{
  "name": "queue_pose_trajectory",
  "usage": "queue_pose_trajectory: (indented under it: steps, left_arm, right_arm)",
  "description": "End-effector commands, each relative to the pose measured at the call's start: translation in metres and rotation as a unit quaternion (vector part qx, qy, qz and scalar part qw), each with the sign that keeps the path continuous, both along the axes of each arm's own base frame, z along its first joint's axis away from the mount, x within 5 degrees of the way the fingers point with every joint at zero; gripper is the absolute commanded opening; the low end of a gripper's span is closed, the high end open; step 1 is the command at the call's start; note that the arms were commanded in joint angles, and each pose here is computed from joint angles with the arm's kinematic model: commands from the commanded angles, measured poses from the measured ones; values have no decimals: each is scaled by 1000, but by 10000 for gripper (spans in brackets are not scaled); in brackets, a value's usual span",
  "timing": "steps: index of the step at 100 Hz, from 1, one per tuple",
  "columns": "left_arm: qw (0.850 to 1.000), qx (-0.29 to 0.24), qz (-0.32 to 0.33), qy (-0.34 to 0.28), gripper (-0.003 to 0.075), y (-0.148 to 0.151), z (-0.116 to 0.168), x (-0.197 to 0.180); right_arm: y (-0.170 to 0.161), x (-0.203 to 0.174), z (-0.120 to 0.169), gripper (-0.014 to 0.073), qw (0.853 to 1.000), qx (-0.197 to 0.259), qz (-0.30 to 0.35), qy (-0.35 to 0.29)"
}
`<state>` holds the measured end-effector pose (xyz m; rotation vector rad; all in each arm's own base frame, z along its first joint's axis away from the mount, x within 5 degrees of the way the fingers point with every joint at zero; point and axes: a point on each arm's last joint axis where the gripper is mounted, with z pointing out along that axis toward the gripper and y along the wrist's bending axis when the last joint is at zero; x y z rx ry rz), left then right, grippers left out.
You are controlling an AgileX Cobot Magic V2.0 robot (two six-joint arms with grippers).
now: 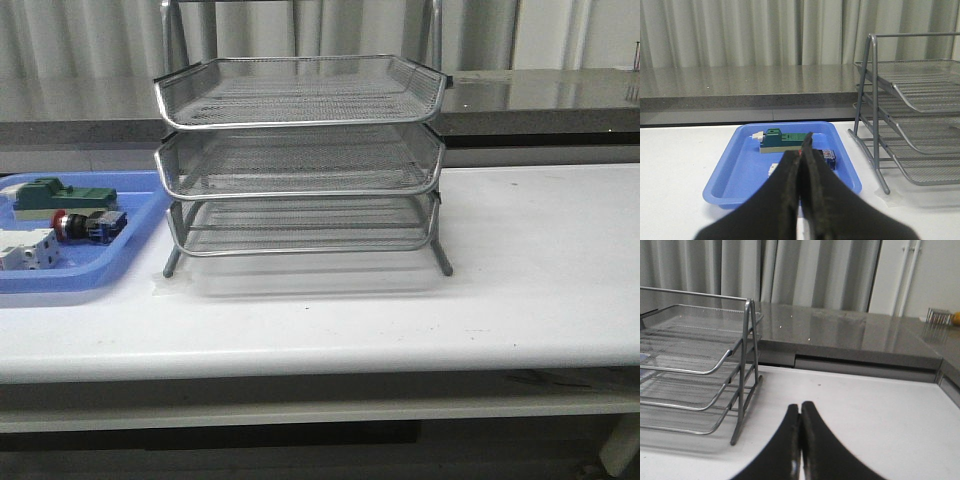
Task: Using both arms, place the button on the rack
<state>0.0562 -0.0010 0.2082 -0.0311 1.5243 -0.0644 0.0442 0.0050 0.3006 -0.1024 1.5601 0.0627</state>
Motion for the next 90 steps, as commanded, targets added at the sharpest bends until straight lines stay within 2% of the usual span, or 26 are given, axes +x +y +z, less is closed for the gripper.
queue_pose_trajectory:
  steps: [1, 23, 41, 62, 90]
  left_arm:
    - [999, -10, -3, -41, -20, 0, -1, -2]
    - [999, -10, -3, -41, -20, 0, -1, -2]
    - [999, -10, -3, -41, -20, 0, -1, -2]
    - [999, -10, -3, -41, -20, 0, -1, -2]
    - [999, -10, -3, -41, -20, 0, -1, -2]
  right_arm:
    - [2, 7, 33, -65, 1000, 12, 5, 11]
    - [8, 49, 68, -65, 989, 8, 15, 150]
    - [16, 86, 79, -65, 976, 41, 33, 210]
    - [27, 123, 64, -65, 958, 115, 53, 258]
    - [39, 169, 27, -62, 913, 190, 57, 356]
